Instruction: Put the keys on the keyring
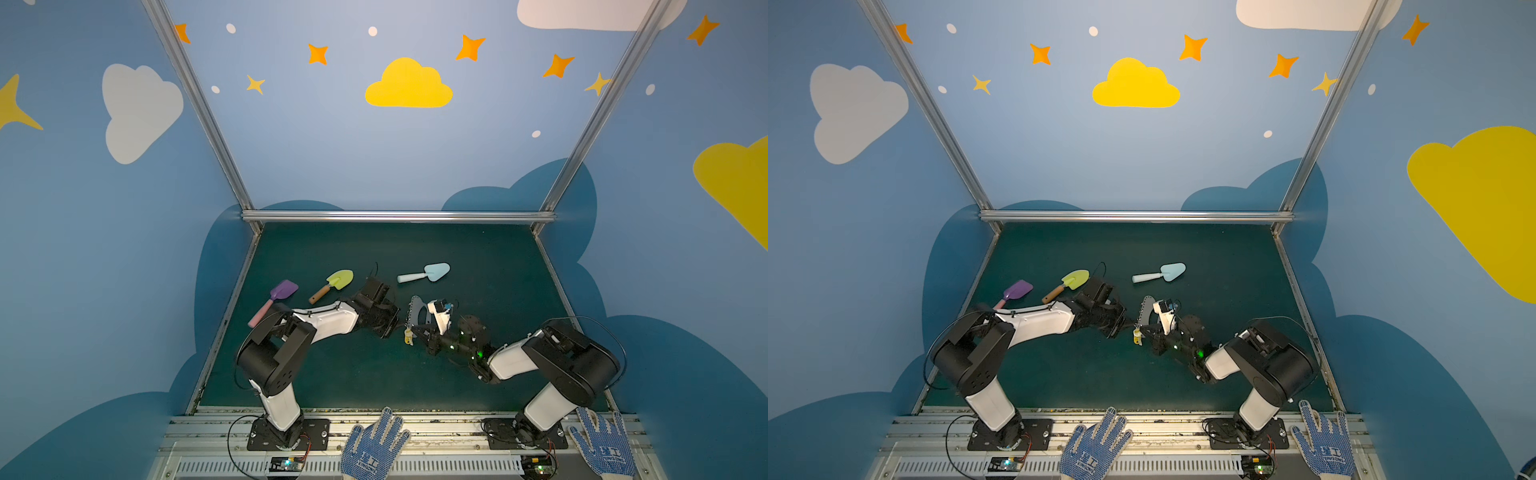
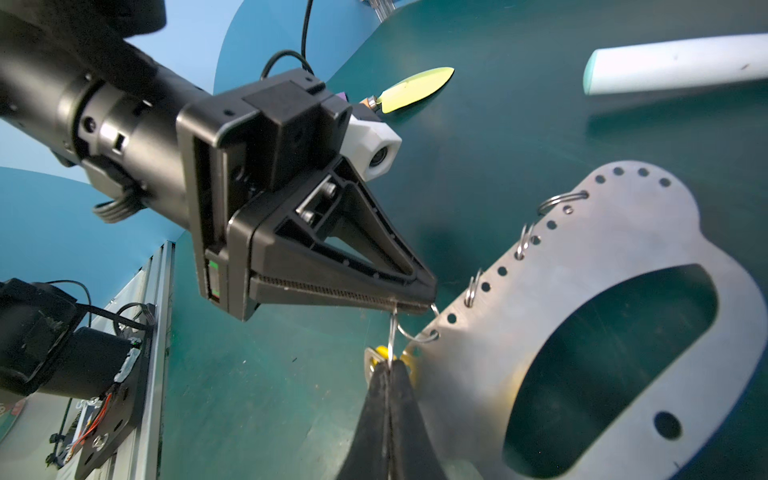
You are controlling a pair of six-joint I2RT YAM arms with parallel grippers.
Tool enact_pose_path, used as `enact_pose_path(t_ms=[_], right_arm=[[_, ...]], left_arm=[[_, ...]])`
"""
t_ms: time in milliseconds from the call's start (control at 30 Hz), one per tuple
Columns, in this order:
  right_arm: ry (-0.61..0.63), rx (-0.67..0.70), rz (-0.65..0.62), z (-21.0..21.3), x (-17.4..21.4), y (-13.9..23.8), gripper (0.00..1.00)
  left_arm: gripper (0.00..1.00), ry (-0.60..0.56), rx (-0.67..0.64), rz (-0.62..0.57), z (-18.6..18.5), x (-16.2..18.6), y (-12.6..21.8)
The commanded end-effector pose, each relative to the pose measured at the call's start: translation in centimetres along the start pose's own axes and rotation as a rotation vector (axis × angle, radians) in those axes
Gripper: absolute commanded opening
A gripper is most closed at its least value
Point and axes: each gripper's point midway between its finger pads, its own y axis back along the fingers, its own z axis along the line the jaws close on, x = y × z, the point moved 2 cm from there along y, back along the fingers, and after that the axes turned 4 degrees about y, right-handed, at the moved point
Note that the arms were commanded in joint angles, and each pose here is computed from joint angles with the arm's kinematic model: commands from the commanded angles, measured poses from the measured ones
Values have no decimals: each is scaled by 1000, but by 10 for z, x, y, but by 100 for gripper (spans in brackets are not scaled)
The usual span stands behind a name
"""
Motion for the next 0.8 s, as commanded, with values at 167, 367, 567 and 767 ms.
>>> enact_pose_path(t_ms=[167, 367, 567, 767], right_arm=[[16, 18, -3, -4, 2, -5, 0], [-6, 21, 6, -9, 12, -7, 0], [-29, 7, -2, -10, 15, -10, 0], [-46, 18, -50, -15, 5, -8, 0]], left_arm=[[4, -6, 31, 17, -6, 3, 5], [4, -3, 44, 20, -9, 4, 7], [4, 6, 65, 30, -11, 4, 7], [4, 5, 79, 43, -13, 6, 8]])
